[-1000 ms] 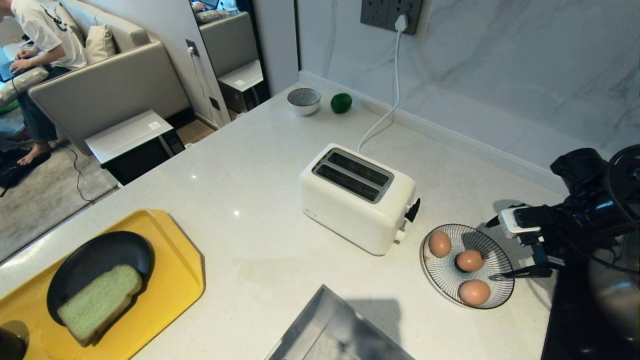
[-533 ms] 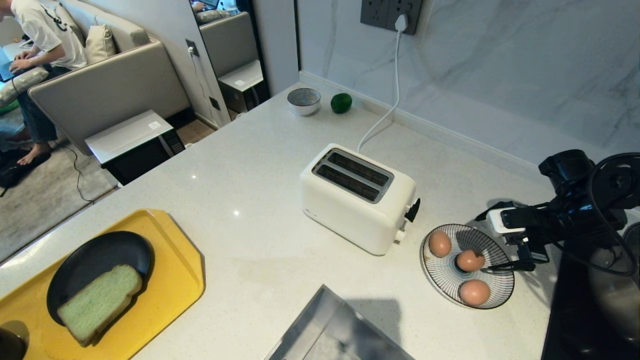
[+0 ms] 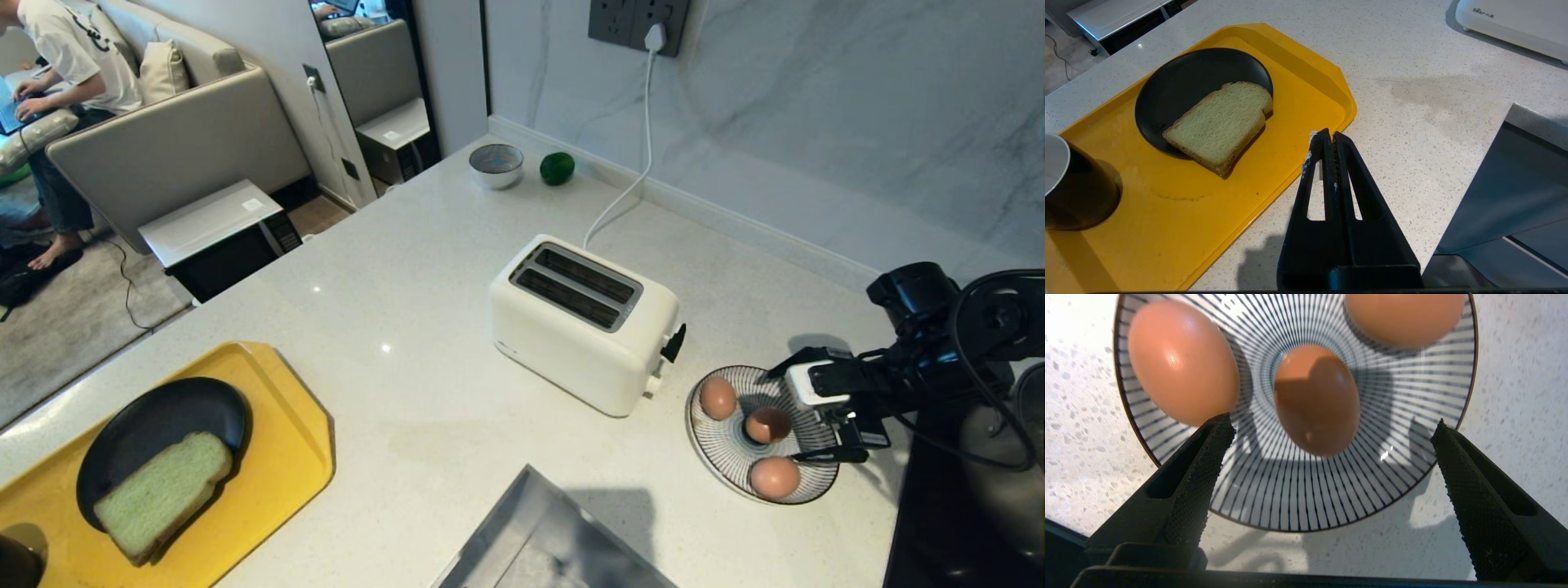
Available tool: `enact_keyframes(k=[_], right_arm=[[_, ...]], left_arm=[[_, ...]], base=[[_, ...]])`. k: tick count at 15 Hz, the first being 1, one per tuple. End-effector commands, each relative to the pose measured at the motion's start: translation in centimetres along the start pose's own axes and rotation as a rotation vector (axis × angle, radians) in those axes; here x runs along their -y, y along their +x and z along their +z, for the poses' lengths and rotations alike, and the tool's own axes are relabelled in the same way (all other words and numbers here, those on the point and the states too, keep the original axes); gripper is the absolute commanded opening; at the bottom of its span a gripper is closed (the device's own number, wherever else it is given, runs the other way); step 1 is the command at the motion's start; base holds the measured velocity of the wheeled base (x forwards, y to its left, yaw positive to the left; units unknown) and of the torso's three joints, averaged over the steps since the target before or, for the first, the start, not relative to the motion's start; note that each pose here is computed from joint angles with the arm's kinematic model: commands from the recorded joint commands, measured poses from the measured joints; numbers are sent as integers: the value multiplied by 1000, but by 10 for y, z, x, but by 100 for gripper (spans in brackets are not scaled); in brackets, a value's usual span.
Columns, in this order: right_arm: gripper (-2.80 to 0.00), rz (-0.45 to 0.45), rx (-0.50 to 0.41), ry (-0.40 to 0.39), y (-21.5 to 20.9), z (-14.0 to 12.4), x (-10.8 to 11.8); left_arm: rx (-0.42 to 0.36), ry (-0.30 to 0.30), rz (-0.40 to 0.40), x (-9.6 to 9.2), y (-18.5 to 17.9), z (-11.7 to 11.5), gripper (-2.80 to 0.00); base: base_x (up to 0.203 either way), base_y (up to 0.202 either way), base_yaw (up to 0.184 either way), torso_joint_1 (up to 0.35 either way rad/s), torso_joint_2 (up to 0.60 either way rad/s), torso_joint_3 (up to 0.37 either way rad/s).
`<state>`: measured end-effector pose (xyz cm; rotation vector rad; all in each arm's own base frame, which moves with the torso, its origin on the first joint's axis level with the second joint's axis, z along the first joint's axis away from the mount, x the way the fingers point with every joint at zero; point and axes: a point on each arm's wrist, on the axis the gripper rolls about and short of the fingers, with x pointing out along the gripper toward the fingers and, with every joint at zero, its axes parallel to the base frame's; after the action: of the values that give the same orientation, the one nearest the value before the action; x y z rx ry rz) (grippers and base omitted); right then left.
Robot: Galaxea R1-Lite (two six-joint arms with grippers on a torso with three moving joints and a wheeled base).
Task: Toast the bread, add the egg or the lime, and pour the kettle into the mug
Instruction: Pick up the egg
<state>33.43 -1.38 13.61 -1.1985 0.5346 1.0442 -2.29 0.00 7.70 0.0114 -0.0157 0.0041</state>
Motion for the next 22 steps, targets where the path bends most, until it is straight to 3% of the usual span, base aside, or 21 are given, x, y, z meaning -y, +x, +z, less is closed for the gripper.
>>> enact_keyframes(k=[1, 22], right_arm=[[0, 11, 9, -27, 2, 8, -2], [0, 59, -15, -28, 22, 9, -2]], left_arm=[[0, 1, 1, 0, 0, 0, -280], [0, 1, 1, 0, 0, 0, -280]], base=[[0, 0, 0, 0, 0, 0], [0, 0, 0, 0, 0, 0]])
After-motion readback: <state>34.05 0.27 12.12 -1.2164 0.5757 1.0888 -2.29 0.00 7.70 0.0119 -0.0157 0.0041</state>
